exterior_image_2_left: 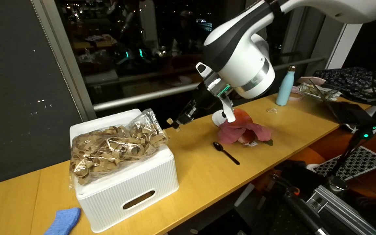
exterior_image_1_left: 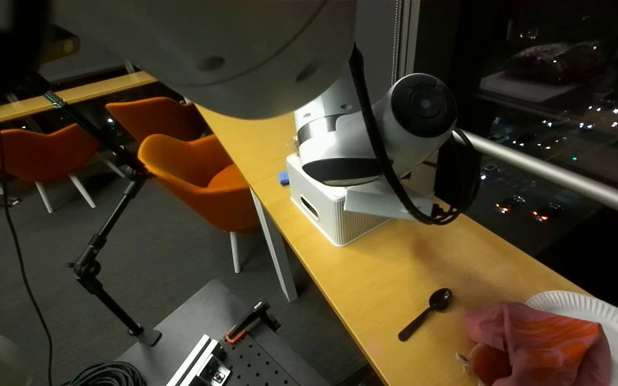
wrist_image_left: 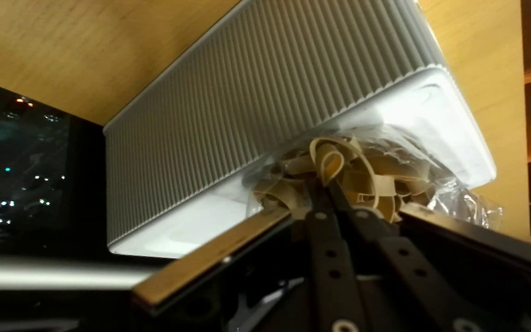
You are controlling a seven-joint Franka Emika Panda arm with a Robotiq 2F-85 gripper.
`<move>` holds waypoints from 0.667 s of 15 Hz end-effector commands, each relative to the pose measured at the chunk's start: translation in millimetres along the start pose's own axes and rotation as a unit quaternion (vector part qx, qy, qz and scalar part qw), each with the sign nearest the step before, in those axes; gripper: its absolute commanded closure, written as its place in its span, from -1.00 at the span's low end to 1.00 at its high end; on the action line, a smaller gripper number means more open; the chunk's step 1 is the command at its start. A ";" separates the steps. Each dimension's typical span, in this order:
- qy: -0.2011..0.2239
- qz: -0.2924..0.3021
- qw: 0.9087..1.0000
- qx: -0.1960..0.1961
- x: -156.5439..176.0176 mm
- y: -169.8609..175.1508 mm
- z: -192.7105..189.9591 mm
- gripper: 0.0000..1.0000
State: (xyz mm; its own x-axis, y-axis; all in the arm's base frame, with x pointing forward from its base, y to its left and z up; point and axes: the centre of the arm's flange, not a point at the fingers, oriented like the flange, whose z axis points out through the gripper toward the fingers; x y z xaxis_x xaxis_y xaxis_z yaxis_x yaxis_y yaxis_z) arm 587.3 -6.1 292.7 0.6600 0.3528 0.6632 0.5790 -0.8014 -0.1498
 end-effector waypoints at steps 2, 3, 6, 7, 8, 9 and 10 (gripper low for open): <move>0.024 -0.042 0.998 0.030 6.9 -15.4 8.7 0.99; 0.026 -0.054 0.998 0.033 10.7 -20.5 11.5 0.99; 0.029 -0.075 0.996 0.042 19.4 -27.1 22.8 0.99; 0.030 -0.079 0.995 0.044 20.6 -26.8 24.5 0.99; 0.029 -0.081 0.995 0.042 21.1 -24.6 26.9 0.99; 0.029 -0.084 0.995 0.043 21.2 -24.3 27.8 0.99; 0.029 -0.087 0.995 0.042 21.6 -23.6 28.9 0.99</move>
State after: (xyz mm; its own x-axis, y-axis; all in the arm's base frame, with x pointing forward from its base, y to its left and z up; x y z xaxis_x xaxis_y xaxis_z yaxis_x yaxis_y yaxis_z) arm 587.7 35.0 300.3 0.5527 0.4535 0.6992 0.6995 -0.7086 -0.0933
